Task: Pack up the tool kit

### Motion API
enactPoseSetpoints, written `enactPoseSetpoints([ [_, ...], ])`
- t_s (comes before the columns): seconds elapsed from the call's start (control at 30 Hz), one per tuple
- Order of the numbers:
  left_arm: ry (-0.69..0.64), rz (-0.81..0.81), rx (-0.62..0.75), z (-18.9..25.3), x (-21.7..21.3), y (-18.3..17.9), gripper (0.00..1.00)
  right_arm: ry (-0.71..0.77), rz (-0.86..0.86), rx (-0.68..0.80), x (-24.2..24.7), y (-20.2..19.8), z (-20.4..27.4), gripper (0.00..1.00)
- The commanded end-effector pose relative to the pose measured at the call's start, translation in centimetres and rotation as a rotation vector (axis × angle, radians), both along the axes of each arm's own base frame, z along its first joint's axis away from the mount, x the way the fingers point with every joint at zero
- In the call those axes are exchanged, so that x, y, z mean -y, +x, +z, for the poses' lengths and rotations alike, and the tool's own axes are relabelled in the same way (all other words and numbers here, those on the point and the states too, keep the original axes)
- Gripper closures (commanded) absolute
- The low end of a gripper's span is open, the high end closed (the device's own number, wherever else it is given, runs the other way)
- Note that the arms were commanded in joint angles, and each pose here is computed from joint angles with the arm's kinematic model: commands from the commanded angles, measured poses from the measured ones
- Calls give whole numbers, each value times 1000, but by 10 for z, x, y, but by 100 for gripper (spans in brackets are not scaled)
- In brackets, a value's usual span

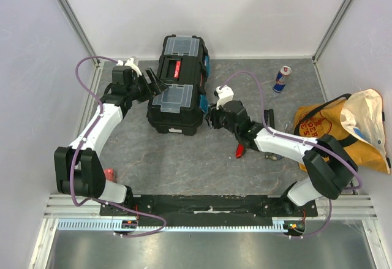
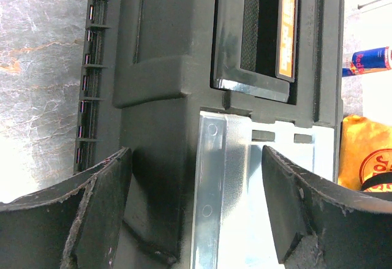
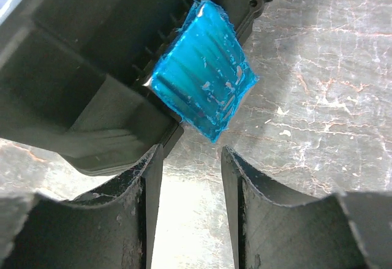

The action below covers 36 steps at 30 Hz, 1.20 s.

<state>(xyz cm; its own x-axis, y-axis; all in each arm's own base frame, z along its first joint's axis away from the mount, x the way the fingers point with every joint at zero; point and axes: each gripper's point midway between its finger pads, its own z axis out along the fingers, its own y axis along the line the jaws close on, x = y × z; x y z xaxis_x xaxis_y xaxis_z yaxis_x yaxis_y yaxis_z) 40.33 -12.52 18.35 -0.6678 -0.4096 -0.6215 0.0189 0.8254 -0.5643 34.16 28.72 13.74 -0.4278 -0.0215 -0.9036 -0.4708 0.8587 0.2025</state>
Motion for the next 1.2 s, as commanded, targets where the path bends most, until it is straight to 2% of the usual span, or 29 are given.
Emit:
enactPoseSetpoints([
  [0.0, 151, -124, -567, -127, -8, -112, 39, -102, -39, 123, 2, 13, 16, 51],
  [0.23, 127, -161, -561, -127, -3, -113, 38, -176, -57, 185, -10, 24, 15, 55],
  [0.63, 109, -207, -555, -127, 2, -119, 36, -203, -85, 351, -16, 28, 26, 54],
  [0.93, 130, -198, -550, -131, -2, -123, 36, -180, -334, 469, 15, 40, 73, 57],
  [1.17, 136, -189, -536, -130, -4, -122, 37, -250, -550, 416, 57, 39, 67, 59],
])
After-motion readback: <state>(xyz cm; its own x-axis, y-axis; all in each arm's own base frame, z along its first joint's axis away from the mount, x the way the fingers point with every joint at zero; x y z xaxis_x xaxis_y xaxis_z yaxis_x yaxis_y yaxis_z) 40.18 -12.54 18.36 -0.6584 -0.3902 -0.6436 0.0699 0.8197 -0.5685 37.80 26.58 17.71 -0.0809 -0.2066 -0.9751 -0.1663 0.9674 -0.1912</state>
